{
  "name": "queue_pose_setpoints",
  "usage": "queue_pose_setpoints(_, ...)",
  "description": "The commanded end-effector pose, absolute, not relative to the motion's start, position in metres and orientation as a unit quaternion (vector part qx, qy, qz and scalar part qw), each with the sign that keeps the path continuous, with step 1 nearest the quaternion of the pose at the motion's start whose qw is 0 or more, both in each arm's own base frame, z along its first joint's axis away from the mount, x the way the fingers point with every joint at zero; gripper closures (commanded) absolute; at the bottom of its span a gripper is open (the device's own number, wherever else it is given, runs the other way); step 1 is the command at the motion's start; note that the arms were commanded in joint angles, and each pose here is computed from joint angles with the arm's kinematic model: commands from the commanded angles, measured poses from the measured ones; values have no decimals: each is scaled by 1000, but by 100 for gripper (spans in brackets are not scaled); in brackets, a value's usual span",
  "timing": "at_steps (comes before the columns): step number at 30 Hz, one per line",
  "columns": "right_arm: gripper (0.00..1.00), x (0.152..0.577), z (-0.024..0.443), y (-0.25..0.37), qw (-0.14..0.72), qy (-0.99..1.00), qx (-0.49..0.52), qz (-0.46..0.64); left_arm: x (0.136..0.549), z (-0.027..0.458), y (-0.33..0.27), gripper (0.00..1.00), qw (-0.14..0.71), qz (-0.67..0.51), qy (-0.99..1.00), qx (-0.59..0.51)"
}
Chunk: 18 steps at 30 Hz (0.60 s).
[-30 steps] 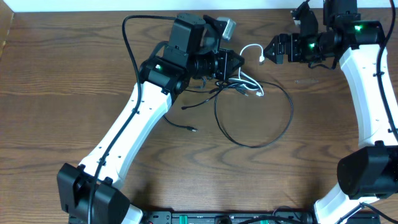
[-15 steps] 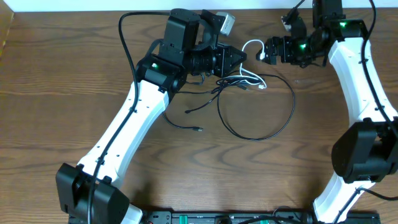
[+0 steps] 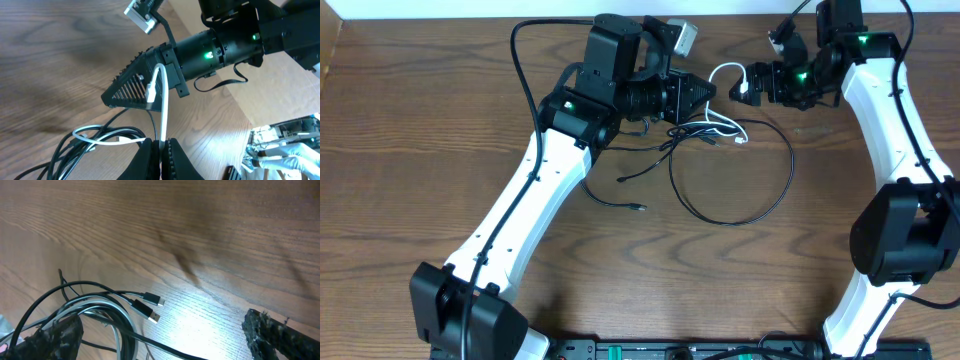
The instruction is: Untangle cables
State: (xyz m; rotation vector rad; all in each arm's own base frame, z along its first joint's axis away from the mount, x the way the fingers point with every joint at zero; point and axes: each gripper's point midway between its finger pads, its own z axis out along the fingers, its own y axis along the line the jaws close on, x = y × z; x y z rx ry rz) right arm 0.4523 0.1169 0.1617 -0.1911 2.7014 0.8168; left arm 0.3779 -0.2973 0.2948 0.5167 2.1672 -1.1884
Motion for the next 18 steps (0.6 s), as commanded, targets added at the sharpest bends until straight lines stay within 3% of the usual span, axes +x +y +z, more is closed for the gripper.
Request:
queue_pose_setpoints(1, 1, 454, 157, 121, 152, 941, -77, 292, 379, 310, -291, 93, 320, -447, 815, 181)
queue_pose_setpoints(13, 6, 447, 156, 130, 139, 942, -83, 294, 381, 307, -289, 93, 316, -443, 822, 165)
queue_pose_setpoints(18, 9, 445, 167, 124, 144, 938, -77, 307, 398, 293, -272, 93, 306, -411, 857, 57)
